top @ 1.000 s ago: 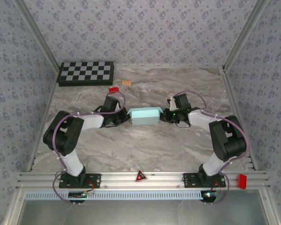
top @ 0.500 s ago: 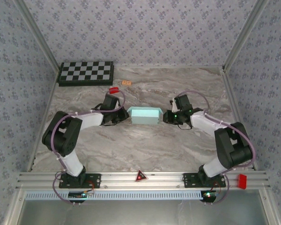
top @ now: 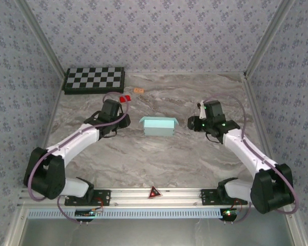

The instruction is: Fold the paper box

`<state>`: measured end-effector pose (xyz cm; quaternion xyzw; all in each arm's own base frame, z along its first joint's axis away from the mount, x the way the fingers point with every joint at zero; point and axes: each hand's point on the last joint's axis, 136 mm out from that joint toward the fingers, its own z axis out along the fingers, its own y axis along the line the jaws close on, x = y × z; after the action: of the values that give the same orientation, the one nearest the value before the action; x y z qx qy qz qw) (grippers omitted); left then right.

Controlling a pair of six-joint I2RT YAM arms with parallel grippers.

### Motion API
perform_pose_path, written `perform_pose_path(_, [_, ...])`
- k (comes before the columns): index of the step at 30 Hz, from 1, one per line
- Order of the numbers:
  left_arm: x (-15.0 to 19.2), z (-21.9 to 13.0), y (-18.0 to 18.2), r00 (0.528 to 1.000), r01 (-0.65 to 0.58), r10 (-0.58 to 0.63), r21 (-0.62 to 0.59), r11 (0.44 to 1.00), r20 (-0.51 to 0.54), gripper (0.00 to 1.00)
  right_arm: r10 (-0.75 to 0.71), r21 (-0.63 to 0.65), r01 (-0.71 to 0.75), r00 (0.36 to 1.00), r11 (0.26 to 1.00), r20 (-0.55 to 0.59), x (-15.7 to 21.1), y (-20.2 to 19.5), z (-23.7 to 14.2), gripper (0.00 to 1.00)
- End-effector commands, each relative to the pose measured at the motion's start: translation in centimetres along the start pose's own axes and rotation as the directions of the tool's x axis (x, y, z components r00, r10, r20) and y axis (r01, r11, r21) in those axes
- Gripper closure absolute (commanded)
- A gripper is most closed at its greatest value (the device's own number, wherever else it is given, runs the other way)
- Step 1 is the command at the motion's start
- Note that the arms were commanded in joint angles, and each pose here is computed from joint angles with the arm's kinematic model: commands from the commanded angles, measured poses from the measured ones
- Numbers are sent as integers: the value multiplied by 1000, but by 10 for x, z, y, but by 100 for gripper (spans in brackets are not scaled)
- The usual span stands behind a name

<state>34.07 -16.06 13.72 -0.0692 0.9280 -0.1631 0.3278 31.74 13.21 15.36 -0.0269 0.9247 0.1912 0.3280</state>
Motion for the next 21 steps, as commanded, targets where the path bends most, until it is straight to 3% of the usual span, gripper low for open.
perform_pose_path(1, [-19,-21,-2,992,-118,119,-22,993,49,59,-59,-91,60,998,994,4,-8,21,-12,59])
perform_pose_path(5, [-27,-32,-25,976,-214,209,76,974,65,56,-97,-152,96,995,984,-2,-12,39,-13,55])
perform_pose_path(12, [-16,-36,-77,935,-342,354,352,871,32,49,-159,-172,148,986,974,-55,-12,58,-1,54])
perform_pose_path(21, [-5,-20,-88,908,-358,414,411,838,-54,50,-182,-128,169,979,977,-96,-11,63,16,55])
